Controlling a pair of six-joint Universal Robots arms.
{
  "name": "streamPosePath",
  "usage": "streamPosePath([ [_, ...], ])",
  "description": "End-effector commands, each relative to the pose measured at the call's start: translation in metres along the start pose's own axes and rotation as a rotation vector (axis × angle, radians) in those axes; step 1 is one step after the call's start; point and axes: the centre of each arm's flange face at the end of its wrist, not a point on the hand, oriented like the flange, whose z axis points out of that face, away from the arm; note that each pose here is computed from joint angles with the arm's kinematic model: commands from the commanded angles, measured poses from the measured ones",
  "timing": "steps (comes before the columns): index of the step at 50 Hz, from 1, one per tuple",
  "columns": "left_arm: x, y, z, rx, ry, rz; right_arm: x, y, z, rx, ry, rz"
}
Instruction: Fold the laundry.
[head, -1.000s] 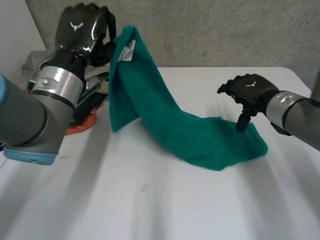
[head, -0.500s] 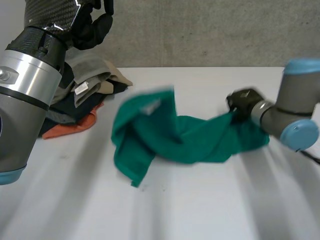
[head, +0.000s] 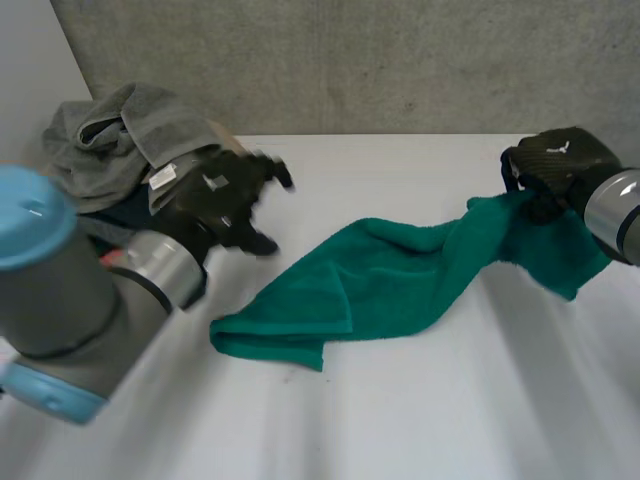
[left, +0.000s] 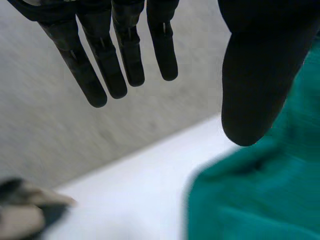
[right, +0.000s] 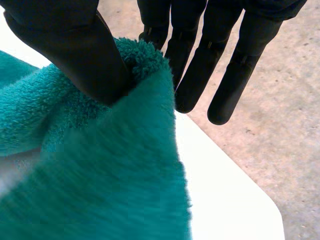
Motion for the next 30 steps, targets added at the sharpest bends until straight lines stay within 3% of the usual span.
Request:
streamPosePath([
  [1,0.024,0.045,-0.001,-0.137,-0.033,0.009,-0.012,0.008,-0.004,-0.016,-0.018,-0.006],
  [5,0.023,0.069,0.005,-0.197,-0.080,0.020,-0.015,0.016,-0.006,-0.042,-0.029,0.003],
  [12,0.045,0.096,0.018,-0.249,-0.019,0.049,-0.020,0.026,-0.007,-0.060,-0.037,0.009],
  [18,0.045,0.109,0.029,-0.260,-0.019,0.064,-0.022,0.034,-0.005,-0.056,-0.027,0.007],
  [27,0.028,0.097,0.048,-0.204,-0.069,0.072,-0.016,0.035,-0.004,-0.062,0.009,-0.006],
  [30,0.012,0.064,0.046,-0.139,-0.110,0.067,-0.010,0.031,-0.006,-0.066,0.045,-0.040],
])
